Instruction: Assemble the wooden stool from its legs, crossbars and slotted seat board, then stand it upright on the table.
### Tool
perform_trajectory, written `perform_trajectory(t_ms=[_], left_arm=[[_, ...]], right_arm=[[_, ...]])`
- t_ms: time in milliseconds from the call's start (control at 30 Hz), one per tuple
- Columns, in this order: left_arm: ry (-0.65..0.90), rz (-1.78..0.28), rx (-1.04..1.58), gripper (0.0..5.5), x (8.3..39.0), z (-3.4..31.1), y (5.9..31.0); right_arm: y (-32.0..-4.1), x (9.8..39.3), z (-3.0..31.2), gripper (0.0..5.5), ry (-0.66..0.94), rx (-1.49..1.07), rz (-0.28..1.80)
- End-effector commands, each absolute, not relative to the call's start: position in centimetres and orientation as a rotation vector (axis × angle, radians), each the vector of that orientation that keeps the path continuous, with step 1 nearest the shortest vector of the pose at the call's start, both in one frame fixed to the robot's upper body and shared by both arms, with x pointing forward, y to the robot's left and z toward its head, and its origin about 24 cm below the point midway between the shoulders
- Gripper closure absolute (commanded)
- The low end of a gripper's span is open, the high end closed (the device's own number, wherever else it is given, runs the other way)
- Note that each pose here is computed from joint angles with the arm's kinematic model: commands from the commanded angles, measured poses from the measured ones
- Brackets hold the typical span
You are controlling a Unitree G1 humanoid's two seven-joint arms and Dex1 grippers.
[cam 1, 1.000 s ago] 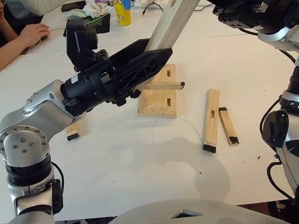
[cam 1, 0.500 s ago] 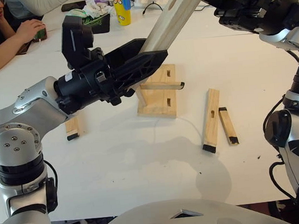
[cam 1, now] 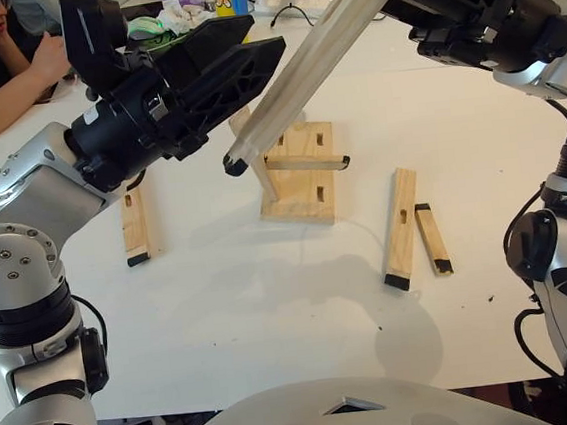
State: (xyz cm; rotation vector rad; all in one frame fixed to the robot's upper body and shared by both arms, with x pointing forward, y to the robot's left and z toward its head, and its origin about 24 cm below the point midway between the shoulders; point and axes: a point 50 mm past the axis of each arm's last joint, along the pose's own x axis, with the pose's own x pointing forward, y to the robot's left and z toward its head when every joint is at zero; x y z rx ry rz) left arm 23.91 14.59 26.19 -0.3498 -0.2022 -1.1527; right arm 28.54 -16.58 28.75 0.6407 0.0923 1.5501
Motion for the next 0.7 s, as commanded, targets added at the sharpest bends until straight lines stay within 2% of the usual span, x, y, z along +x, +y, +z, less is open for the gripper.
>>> perform_trajectory(t_ms=[33,167,367,533,700], left_arm=[[-0.289,-1.042,-0.335,2.31,24.4,27.8,16.6],[-0.336,-0.939,-0.349,2.31,24.7,28.2,18.5],[-0.287,-0.854,-0.35,2.31,25.5,26.5,19.4],[-0.247,-0.824,-0.356,2.31,25.9,25.4,19.4],[-0.216,-0.827,-0.389,2.31,26.5,24.4,18.5]], right_arm=[[-18.0,29.6,29.2,3.43,-0.007,0.529,1.416],[-20.7,32.0,30.7,3.43,-0.158,0.382,1.203],[-23.6,33.4,28.5,3.43,-0.114,-0.045,1.064],[-25.1,33.4,24.6,3.43,0.01,-0.2,1.071],[-24.7,32.9,19.8,3.43,0.111,-0.146,1.115]])
